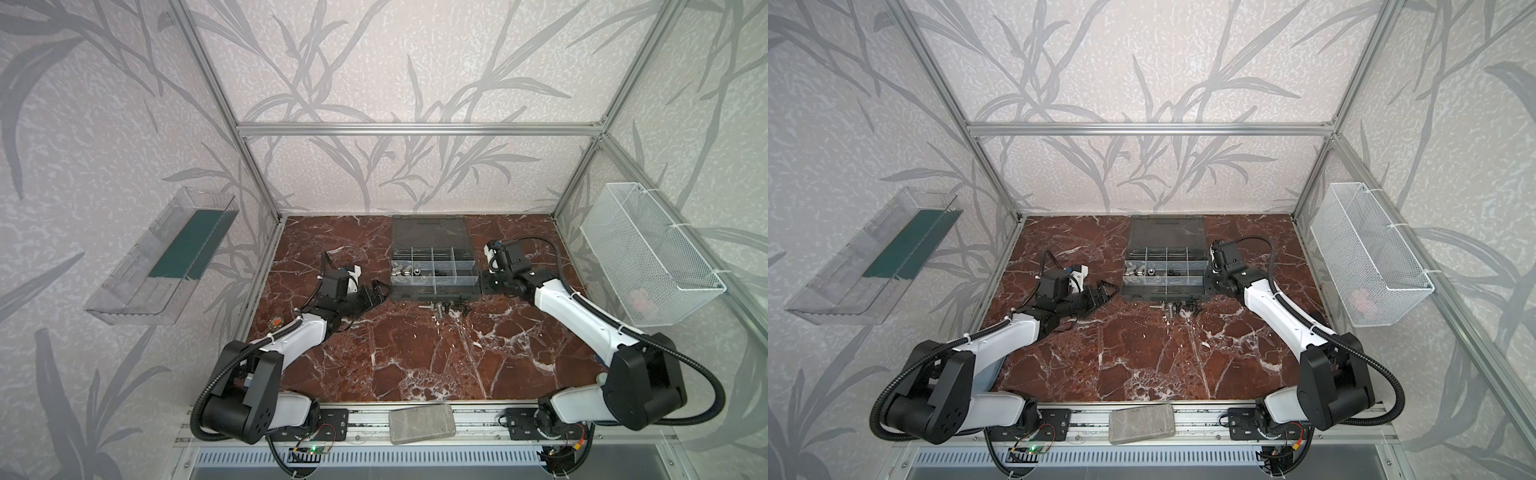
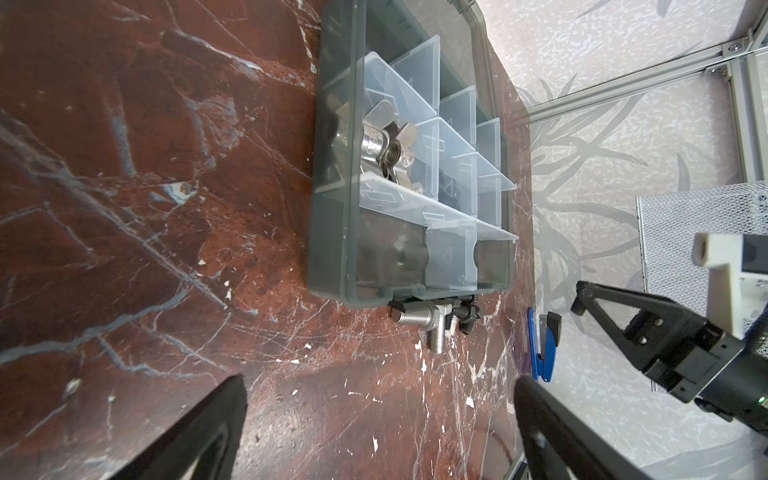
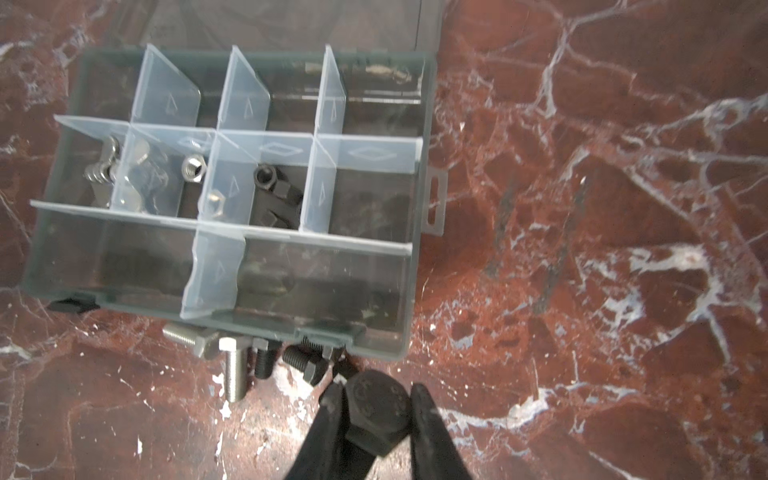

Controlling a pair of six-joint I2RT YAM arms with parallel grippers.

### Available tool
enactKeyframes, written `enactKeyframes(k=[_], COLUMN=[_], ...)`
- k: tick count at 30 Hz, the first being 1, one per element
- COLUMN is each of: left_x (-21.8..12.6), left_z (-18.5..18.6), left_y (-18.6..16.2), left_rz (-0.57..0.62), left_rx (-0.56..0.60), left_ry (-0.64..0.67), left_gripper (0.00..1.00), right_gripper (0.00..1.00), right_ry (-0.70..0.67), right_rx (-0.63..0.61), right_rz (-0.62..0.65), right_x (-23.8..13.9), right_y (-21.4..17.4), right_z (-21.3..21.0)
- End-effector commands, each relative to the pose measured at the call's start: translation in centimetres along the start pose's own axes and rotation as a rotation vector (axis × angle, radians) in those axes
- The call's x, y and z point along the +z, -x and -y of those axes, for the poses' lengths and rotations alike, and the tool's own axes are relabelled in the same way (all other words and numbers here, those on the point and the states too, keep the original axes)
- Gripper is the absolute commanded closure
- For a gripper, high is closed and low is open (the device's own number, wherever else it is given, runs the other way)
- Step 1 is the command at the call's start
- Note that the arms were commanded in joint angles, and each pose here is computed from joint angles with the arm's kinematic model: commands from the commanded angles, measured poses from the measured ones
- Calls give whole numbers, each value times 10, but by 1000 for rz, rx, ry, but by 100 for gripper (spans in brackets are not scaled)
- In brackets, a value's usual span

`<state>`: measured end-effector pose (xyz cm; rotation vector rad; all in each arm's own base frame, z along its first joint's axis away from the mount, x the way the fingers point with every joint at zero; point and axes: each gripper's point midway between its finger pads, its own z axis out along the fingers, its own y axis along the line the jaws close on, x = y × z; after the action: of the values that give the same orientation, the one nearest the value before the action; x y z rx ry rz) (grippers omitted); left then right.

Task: Sort the screws and nuts into containers
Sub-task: 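Carry the black bolt with the right gripper over the compartment, then open the right gripper to drop the black bolt into the compartment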

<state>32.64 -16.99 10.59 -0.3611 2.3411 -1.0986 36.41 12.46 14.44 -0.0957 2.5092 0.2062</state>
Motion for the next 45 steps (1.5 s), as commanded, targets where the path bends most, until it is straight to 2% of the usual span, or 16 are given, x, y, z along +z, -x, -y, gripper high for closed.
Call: enactKeyframes(k=[1,8,17,28,40,45], left_x=[-5,-6,-7,-7,-8,-8], left_z=[9,10,10,8,8,8], left_y=[4,6,6,5,4,4], left_rz=[18,19,24,22,25,26], left_rx=[22,26,27,28,27,28], left_ry=[-18,-16,-10,-6,-7,-6], left_gripper=[2,2,2,2,2,2], right_gripper=[100,100,100,100,74,57], right_ry=[-14,-16,27,28,31,44], right_rx=[-20,-5,6,14,15,1], right_rz=[-16,-24,-139,-158,-175,-161], right_x=[11,42,88,98,104,97], right_y=[13,45,37,33,34,38], right_z=[1,-4,-14,-15,-16,-18])
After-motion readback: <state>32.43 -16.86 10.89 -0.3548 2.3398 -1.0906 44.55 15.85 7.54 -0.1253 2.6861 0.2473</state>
